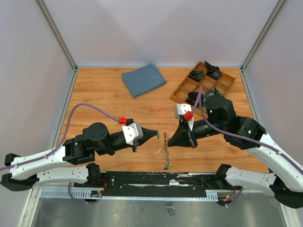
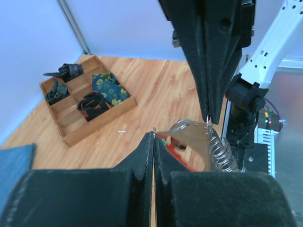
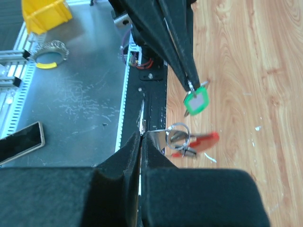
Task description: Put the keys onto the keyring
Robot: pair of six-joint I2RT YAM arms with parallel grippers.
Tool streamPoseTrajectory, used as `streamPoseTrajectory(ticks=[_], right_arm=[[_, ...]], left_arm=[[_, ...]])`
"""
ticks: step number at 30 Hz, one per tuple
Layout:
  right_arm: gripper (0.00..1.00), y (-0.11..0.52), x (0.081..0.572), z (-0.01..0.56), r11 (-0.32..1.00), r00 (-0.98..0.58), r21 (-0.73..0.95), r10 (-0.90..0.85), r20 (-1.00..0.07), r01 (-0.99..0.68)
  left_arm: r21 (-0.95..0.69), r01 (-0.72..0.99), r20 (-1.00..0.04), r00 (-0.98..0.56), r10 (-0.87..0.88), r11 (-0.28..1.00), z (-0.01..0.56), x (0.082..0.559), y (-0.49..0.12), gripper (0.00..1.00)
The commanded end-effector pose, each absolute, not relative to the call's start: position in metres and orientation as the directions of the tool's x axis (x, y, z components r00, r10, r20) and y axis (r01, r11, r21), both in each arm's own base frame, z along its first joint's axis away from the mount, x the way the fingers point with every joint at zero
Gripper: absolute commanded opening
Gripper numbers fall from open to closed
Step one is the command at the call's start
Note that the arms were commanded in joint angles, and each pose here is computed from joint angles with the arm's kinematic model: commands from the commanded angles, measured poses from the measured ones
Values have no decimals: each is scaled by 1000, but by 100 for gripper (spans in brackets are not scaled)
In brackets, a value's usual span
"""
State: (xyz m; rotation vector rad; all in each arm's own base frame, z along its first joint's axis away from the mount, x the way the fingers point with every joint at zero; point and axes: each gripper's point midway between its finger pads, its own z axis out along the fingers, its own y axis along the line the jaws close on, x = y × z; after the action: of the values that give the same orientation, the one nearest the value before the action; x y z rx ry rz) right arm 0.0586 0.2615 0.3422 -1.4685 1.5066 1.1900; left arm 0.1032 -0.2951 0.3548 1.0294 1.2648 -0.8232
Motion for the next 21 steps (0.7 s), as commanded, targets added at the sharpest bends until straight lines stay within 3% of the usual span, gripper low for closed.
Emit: streamPoseTrajectory(ticks=[1, 8, 21], right_arm=[[0, 276, 53, 391, -182, -80, 109, -161, -984, -977], [1, 286, 56, 395, -226, -99, 129, -138, -985, -965], [1, 294, 67, 399, -189, -118, 141, -126, -985, -972]], left_arm=[[252, 918, -968, 241, 75, 307, 370, 99, -288, 1], [279, 916, -960, 277, 49, 288, 382, 94, -282, 0], [287, 924, -955, 298, -6, 251, 400, 83, -276, 0]])
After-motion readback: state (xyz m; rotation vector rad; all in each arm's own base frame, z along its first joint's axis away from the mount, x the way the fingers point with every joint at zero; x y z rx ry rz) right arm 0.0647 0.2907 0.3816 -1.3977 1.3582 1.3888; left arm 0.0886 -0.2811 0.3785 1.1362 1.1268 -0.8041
